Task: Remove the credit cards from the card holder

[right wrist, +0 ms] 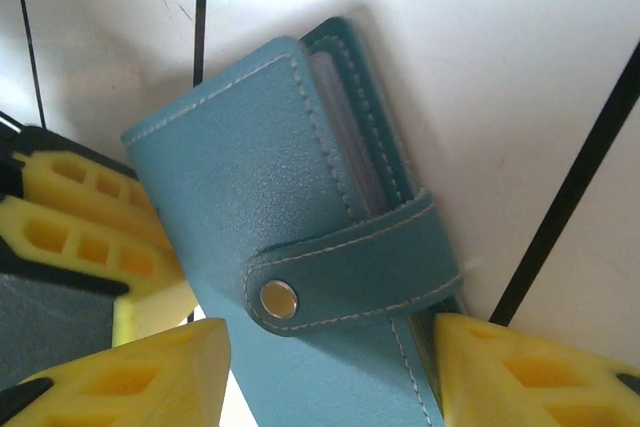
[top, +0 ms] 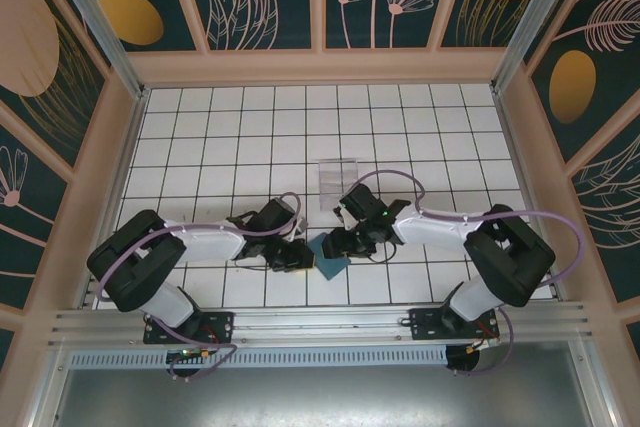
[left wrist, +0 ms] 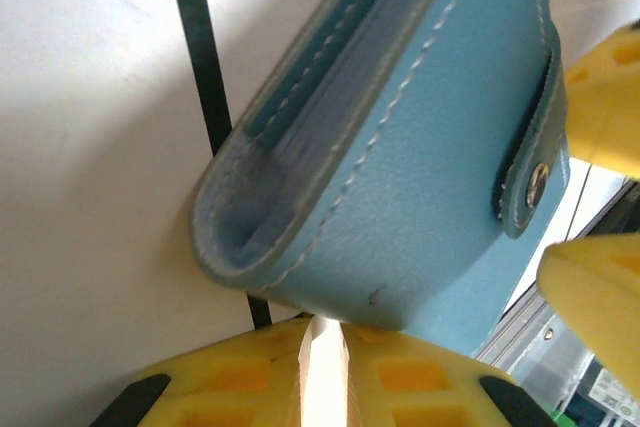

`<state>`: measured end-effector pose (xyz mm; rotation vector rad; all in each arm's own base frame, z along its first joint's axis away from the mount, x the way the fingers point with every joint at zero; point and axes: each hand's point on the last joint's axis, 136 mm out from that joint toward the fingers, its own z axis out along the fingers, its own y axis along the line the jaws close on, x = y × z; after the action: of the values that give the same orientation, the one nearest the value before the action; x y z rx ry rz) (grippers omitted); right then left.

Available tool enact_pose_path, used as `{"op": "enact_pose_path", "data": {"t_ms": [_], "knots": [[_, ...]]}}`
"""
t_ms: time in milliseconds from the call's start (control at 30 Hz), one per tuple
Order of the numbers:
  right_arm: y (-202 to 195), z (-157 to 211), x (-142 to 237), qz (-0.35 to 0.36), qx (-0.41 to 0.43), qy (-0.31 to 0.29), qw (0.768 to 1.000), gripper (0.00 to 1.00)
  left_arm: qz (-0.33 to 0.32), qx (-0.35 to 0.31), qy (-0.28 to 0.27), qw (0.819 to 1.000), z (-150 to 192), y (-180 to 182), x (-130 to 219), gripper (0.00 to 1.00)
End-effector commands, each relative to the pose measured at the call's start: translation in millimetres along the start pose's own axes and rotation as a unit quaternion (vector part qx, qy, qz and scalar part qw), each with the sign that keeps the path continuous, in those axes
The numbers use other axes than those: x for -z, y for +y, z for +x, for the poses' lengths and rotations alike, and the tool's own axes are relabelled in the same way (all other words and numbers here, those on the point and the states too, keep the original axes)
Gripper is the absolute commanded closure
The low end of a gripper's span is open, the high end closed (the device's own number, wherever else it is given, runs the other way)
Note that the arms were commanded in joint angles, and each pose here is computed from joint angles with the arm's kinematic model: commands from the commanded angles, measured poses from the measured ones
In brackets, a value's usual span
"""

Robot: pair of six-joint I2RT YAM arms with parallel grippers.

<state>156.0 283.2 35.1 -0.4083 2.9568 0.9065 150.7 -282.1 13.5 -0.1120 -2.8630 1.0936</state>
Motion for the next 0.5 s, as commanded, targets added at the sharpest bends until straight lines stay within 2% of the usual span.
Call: {"op": "enact_pose_path", "data": {"t_ms": [0,200,333,467], "knots": [[19,7,3,-0.028,-0.001,0.000,1.000,0.45,-0.002,-0.022,-0.057,0.998,-39,-7,7,0.81],[28,15,2,-0.042,-0.006,0.001,0.999,0.46,0.000,-0.034,-0.052,0.998,-50,-10,11,0.82],[10,6,10,0.023,-0.002,-0.029,0.999,0.46,-0.005,-0.035,-0.046,0.998,-48,-8,11,0.82],[0,-5,25,0.083,0.037,-0.047,0.995,0.46,-0.004,-0.033,-0.041,0.999,-41,-6,13,0.82]]}}
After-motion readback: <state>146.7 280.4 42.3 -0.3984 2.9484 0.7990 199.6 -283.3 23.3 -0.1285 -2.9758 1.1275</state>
